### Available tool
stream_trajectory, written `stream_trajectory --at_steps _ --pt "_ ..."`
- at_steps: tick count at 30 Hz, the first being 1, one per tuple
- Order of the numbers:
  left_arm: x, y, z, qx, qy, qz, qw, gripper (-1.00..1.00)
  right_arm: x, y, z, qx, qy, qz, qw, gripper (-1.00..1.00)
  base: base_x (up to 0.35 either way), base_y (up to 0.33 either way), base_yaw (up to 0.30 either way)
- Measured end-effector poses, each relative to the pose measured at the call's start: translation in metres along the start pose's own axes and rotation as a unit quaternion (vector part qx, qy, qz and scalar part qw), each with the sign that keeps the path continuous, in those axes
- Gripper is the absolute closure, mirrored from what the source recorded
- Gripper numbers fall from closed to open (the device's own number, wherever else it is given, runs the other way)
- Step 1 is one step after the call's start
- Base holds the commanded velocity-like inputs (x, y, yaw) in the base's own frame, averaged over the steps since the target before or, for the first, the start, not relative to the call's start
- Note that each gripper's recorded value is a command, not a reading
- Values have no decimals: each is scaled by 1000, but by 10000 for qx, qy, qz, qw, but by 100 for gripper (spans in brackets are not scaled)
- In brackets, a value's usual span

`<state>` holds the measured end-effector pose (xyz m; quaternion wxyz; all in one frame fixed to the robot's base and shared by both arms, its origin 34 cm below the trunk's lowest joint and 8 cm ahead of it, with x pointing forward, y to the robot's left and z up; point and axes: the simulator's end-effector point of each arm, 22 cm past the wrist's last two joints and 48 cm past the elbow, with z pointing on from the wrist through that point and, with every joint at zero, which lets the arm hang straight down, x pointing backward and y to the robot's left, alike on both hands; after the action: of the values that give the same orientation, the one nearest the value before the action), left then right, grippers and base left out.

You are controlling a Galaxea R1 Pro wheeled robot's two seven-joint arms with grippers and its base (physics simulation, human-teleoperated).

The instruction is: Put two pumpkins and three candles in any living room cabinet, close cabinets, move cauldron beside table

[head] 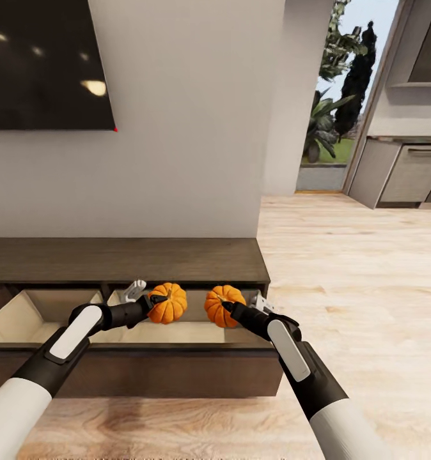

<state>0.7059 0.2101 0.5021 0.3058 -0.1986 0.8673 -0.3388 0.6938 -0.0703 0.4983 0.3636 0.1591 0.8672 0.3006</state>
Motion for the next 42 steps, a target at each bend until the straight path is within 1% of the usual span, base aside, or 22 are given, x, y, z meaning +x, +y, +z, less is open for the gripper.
stream_trajectory --at_steps 2,4,8,10,13,20,23,24,29,32,37,42 --pt "2 4 3 -31 28 -22 10000 100 2 -7 3 103 28 4 9999 100 0 0 0" --pt "3 7 5 -68 41 -30 10000 100 1 -19 4 404 33 -12 9992 100 0 0 0" --pt "3 7 4 -77 39 -34 10000 100 0 -20 4 513 30 22 9987 100 0 0 0" --pt "3 7 4 -81 39 -33 10000 100 0 -21 4 532 30 21 9986 100 0 0 0" --pt "7 14 9 -130 90 -51 9999 100 4 -27 9 596 82 36 9982 100 0 0 0" --pt "7 13 9 -133 86 -54 9999 100 5 -24 9 585 95 8 9982 100 0 0 0" --pt "11 22 14 -232 138 -77 9996 100 15 -24 14 601 193 -59 9980 100 0 0 0" --pt "11 27 15 -316 150 -81 9994 100 17 -24 16 622 206 -70 9978 100 0 0 0" --pt "10 37 13 -559 141 -86 9983 100 16 -23 16 687 204 -121 9974 100 0 0 0" --pt "10 39 13 -610 139 -90 9980 100 16 -23 16 695 205 -127 9973 100 0 0 0" --pt "16 52 18 -777 205 -118 9967 100 22 -30 22 738 270 -100 9969 100 0 0 0" --pt "15 54 17 -838 203 -122 9962 100 23 -29 22 731 280 -115 9969 100 0 0 0"
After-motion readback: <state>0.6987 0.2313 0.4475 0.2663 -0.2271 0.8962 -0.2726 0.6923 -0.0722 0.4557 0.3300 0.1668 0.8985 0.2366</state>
